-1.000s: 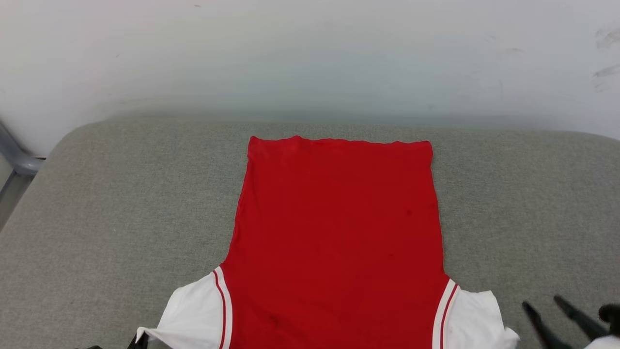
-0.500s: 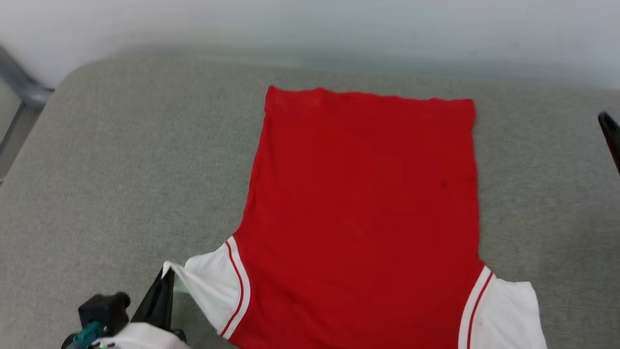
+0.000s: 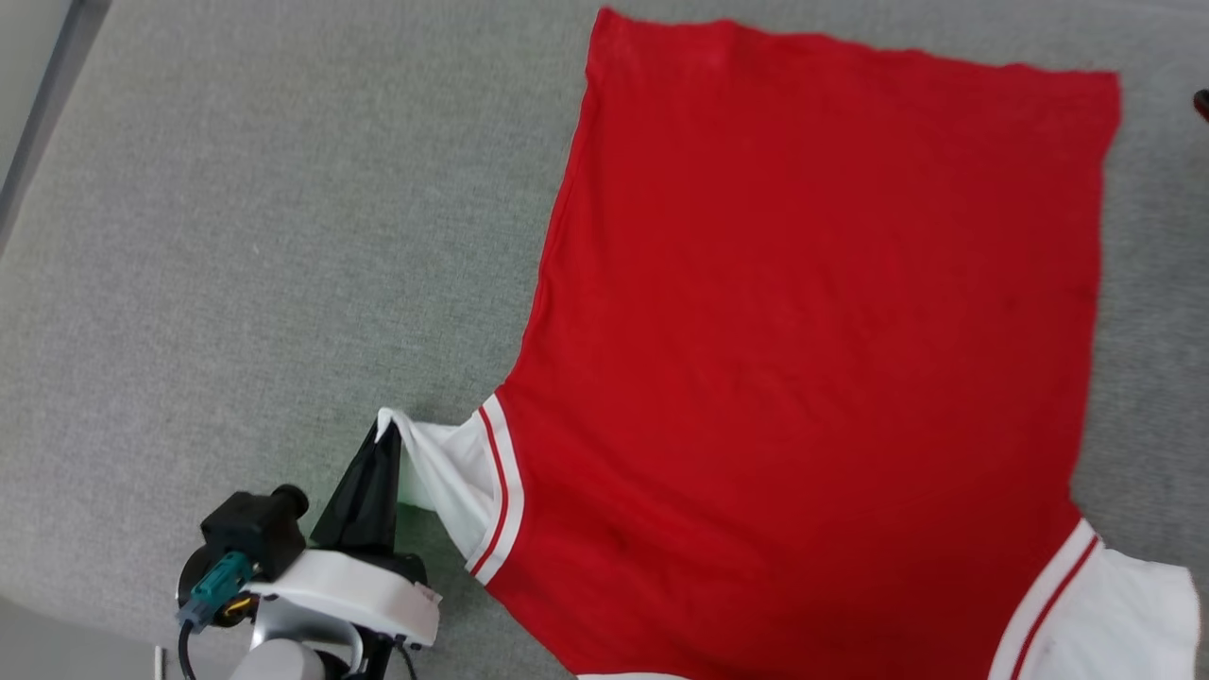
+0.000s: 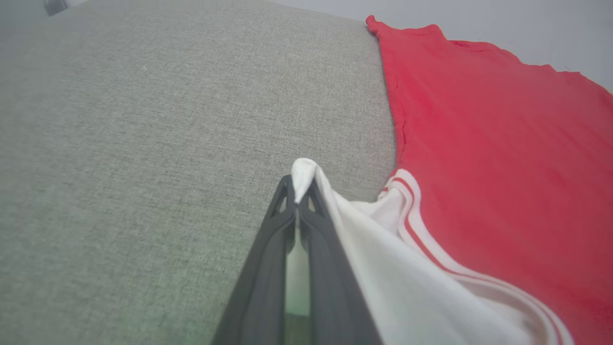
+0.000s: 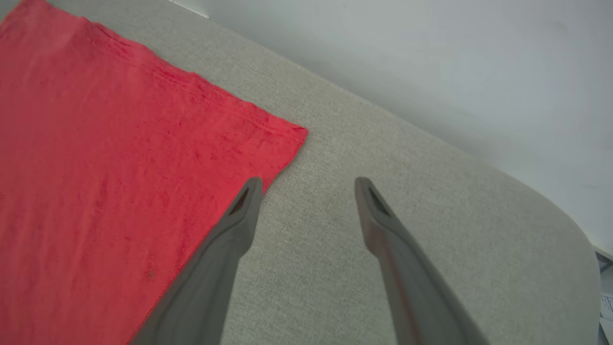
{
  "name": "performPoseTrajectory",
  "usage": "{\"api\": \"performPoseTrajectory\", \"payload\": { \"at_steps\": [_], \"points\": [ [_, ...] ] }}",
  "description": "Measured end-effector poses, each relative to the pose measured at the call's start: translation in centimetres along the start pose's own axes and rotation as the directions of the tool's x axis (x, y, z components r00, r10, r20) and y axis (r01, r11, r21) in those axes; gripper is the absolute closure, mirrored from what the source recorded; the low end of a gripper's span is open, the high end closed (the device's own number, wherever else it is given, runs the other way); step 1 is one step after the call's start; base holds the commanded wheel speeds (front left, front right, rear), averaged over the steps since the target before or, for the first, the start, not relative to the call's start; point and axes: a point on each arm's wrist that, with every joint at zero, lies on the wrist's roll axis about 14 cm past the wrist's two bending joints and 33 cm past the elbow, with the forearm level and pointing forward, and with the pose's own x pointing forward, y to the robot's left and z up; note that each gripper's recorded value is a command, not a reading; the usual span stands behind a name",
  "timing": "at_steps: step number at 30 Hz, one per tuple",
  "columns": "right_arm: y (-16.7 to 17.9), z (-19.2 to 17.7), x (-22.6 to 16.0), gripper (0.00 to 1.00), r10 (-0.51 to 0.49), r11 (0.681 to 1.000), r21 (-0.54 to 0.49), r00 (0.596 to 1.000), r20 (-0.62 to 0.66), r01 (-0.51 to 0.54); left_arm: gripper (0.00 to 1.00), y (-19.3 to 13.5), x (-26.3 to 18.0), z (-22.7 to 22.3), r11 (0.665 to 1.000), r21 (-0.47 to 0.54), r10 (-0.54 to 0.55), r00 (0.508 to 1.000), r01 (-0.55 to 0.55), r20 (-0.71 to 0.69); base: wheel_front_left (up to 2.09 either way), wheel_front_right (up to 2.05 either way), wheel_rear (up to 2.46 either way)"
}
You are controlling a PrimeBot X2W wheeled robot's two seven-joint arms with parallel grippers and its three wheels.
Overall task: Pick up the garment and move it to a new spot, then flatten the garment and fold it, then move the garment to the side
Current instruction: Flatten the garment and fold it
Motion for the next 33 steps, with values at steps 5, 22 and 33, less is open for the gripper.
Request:
{"api": "performPoseTrajectory", "payload": {
  "at_steps": [5, 22, 33],
  "points": [
    [0.1, -2.6, 4.3, 0.0, 0.026, 0.999, 0.029, 0.974, -0.226, -0.02, 1.0, 0.1, 1.2, -1.1, 1.0, 0.001, 0.011, 1.0, -0.011, -0.021, 0.0, 0.0, 0.0],
    [2.5, -8.6, 11.6, 0.0, 0.098, 0.995, 0.056, 0.866, -0.49, -0.081, 1.0, 1.3, 3.1, -2.9, 0.998, 0.03, 0.051, 0.998, -0.05, -0.047, 0.0, 0.0, 0.0],
    [2.3, -7.4, 10.9, 1.0, 0.079, 0.997, 0.031, 0.903, -0.423, -0.073, 1.0, 1.1, 3.3, -2.7, 0.999, 0.028, 0.042, 0.998, -0.041, -0.036, 0.0, 0.0, 0.0]
  ]
}}
